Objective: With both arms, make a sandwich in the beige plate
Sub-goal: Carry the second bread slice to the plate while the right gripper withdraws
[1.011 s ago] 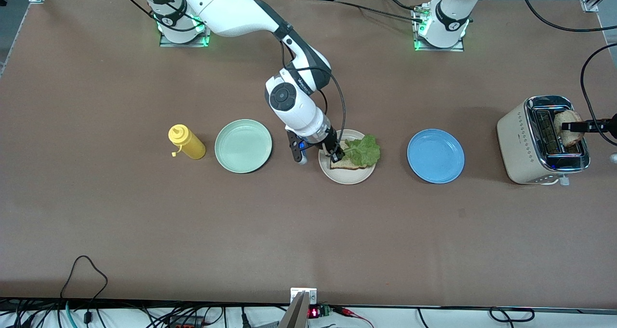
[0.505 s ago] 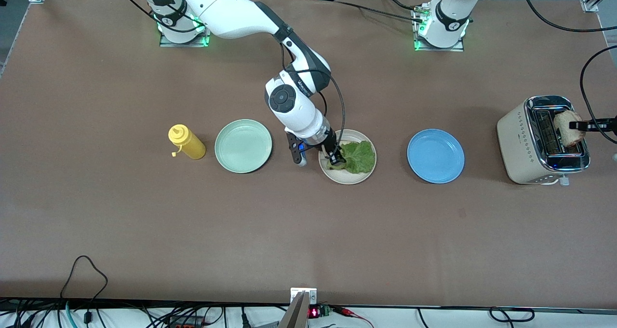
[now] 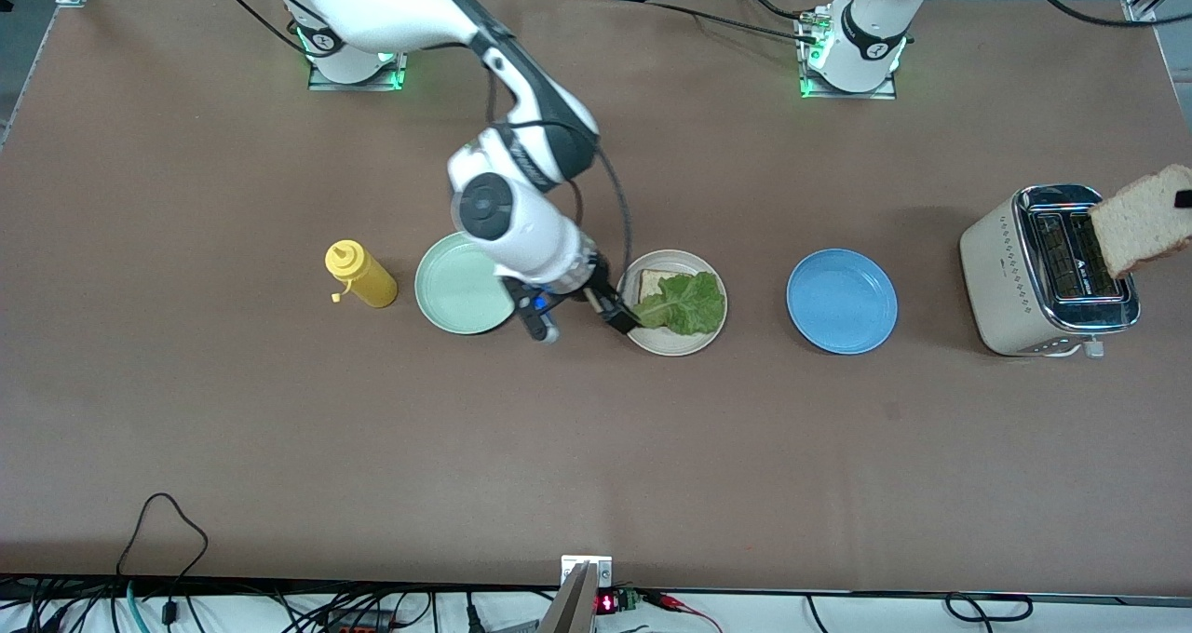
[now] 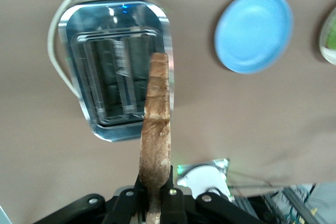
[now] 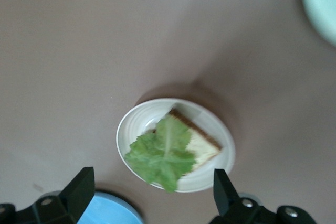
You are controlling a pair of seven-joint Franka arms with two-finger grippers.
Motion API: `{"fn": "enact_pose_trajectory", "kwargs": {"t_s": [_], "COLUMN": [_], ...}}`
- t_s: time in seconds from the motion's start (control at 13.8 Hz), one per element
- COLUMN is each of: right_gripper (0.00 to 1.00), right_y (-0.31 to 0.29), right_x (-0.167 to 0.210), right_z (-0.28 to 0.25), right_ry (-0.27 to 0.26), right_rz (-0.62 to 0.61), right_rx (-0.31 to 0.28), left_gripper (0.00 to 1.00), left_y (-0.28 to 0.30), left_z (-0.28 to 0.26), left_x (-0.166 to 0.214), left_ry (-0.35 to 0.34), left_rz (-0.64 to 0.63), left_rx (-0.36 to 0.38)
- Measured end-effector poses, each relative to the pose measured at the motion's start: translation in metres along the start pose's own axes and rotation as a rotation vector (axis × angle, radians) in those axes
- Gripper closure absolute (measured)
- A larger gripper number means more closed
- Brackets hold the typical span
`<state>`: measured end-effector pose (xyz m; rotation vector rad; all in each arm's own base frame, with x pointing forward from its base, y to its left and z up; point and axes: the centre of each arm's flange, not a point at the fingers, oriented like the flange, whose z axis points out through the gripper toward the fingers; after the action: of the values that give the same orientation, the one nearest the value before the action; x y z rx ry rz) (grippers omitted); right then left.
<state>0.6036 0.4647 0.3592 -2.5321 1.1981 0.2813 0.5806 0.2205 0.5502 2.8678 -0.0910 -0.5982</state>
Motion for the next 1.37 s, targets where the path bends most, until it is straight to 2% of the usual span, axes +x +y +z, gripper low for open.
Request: {"fn": "enact_pose_trajectory", "kwargs": {"t_s": [0.14,0.29,0.36,0.58,0.79,0.94,1.01,1.16,1.37], "right_gripper": [0.00,0.00,0.00,0.00,0.00,0.00,0.00,0.00,0.00], "right_y": [0.009,0.022,0.027,0.044,0.080,0.100,0.107,0.121,0.152], "right_x": [0.026,0.046,0.054,0.098,0.152,0.178,0.190,0.218,0.271], "right_z": [-0.058,-0.098,-0.111,-0.163,-0.224,-0.247,-0.254,-0.268,-0.312], "right_ry": [0.036,0.095,0.103,0.094,0.049,0.042,0.044,0.043,0.062], "right_rz": [-0.177,-0.369,-0.446,-0.676,-0.902,-0.993,-1.008,-1.022,-1.092], "right_rx": [-0.068,-0.153,-0.183,-0.216,-0.276,-0.346,-0.363,-0.371,-0.349], "left_gripper": [0.88,0.88,0.89,0.91,0.91,0.91,0.91,0.91,0.91], "left_y": [0.056,0.108,0.131,0.176,0.224,0.269,0.291,0.328,0.347], "left_z": [-0.003,0.013,0.028,0.089,0.154,0.195,0.214,0.251,0.300], "left_x": [0.012,0.035,0.052,0.110,0.149,0.163,0.167,0.172,0.174], "left_ry": [0.001,-0.013,-0.029,-0.034,-0.022,-0.024,-0.021,-0.012,0.010], "left_rz": [0.128,0.245,0.287,0.325,0.307,0.296,0.292,0.278,0.231], "left_rx": [-0.079,-0.222,-0.308,-0.518,-0.637,-0.685,-0.684,-0.667,-0.660]}}
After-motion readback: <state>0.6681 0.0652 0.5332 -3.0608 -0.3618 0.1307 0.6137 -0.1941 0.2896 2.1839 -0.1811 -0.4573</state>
